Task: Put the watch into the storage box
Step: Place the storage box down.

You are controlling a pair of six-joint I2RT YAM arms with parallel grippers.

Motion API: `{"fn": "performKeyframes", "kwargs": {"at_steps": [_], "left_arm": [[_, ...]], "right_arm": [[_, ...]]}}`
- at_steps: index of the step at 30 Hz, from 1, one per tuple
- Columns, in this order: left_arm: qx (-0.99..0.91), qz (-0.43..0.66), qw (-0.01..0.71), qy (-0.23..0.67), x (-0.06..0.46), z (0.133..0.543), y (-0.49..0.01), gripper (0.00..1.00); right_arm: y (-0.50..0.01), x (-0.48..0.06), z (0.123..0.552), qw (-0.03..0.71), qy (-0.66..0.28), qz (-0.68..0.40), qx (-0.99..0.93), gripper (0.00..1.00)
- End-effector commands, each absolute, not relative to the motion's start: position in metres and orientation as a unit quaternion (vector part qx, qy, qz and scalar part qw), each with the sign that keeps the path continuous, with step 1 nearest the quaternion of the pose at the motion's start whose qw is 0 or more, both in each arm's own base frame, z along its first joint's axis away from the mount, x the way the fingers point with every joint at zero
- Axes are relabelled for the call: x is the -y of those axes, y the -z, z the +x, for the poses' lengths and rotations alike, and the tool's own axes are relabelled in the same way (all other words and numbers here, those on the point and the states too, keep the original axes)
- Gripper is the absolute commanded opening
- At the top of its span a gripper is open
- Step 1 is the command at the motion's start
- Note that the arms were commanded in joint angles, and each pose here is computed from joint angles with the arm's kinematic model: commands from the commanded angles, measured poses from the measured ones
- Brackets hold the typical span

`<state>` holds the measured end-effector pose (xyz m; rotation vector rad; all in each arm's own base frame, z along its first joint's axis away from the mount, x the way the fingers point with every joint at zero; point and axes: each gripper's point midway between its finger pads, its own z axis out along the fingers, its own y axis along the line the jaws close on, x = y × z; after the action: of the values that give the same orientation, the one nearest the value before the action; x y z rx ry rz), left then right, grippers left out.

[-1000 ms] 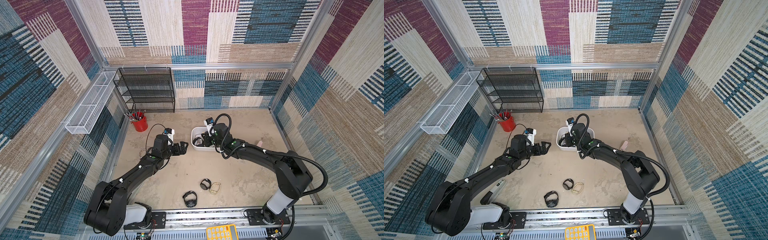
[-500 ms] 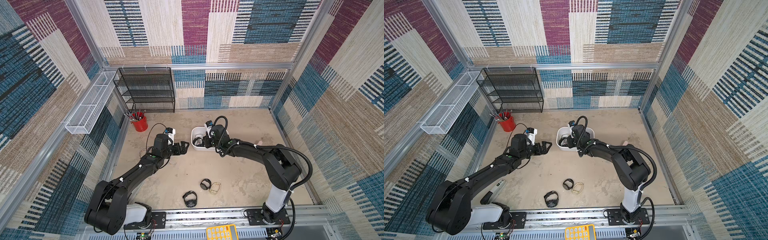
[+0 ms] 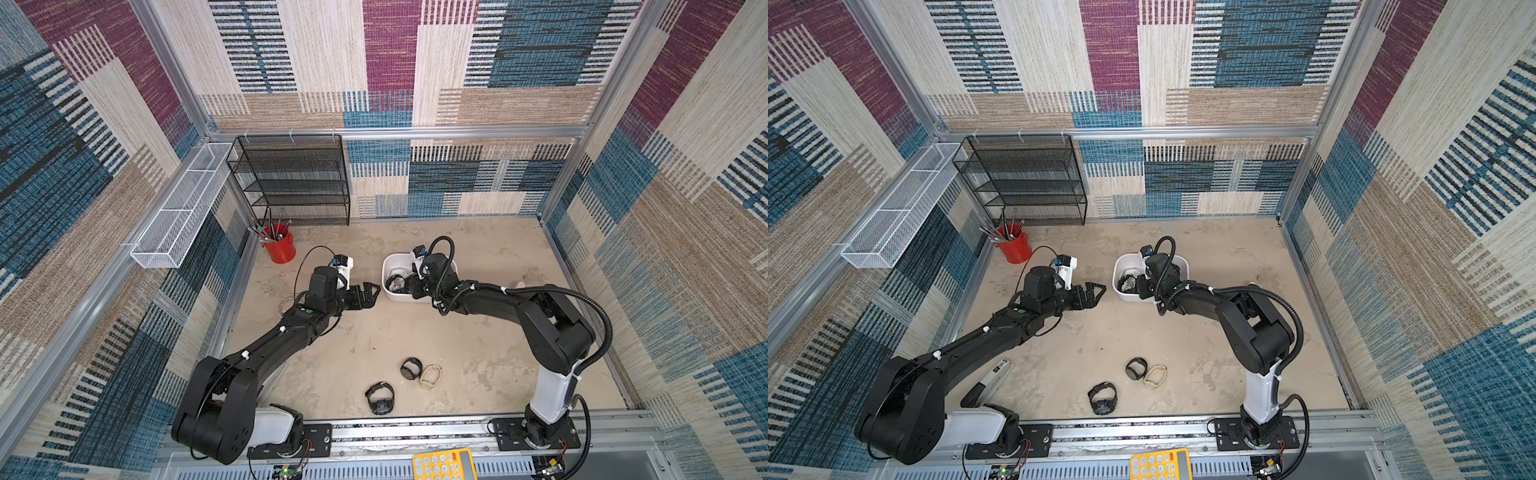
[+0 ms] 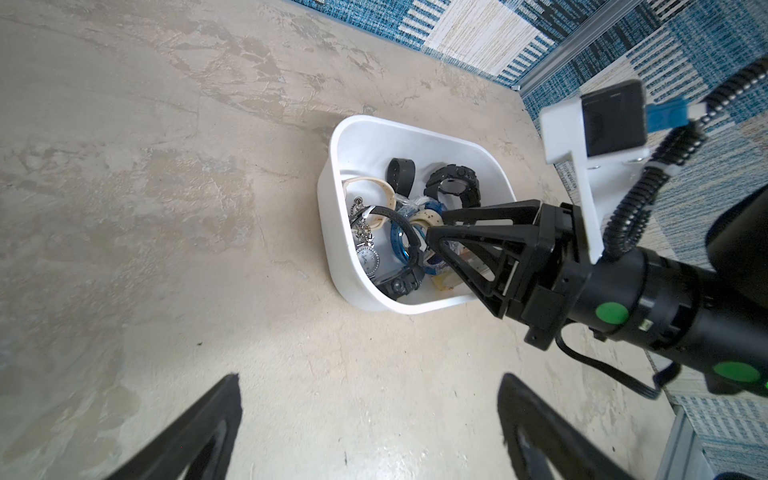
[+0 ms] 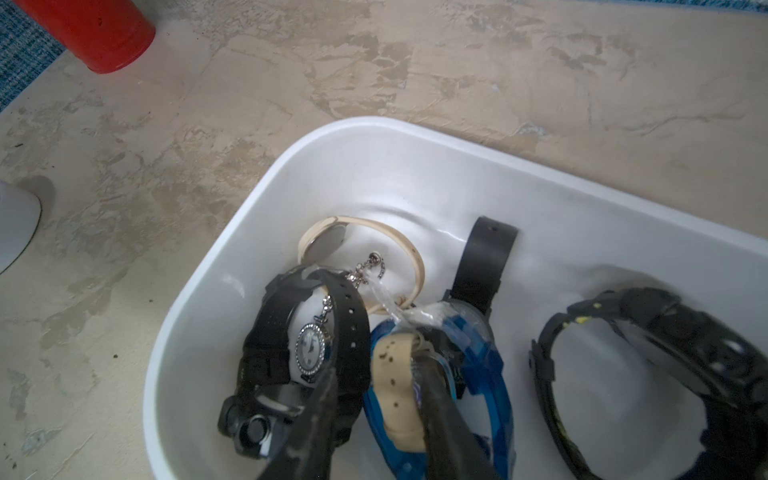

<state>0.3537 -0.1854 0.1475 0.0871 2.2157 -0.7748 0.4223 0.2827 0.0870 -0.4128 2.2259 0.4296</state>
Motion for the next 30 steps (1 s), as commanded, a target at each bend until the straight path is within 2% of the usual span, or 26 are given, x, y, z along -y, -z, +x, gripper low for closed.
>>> {"fn": "performKeyframes", "kwargs": {"at_steps": [1, 10, 16, 22, 30], "left_arm": [[-0.866, 0.038, 0.386, 0.317, 0.19, 0.354, -0.154, 0.97], [-0.865, 0.038, 0.381, 0.325, 0.194, 0.357, -0.153, 0.97], [-0.863, 0.04, 0.377, 0.334, 0.199, 0.36, -0.149, 0.96], [-0.861, 0.034, 0.37, 0.349, 0.204, 0.362, -0.148, 0.96], [-0.869, 0.035, 0.348, 0.351, 0.207, 0.358, -0.14, 0.93]], "right_arm": [[-0.107, -0.283, 0.427, 0.434, -0.181, -0.152, -0.869, 0.47], [-0.138, -0.273, 0.405, 0.452, -0.208, -0.141, -0.856, 0.71], [-0.138, -0.264, 0.37, 0.458, -0.244, -0.157, -0.84, 0.81], [-0.158, -0.258, 0.339, 0.486, -0.282, -0.185, -0.806, 1.0], [-0.169, -0.257, 0.33, 0.503, -0.293, -0.196, -0.789, 1.0]]}}
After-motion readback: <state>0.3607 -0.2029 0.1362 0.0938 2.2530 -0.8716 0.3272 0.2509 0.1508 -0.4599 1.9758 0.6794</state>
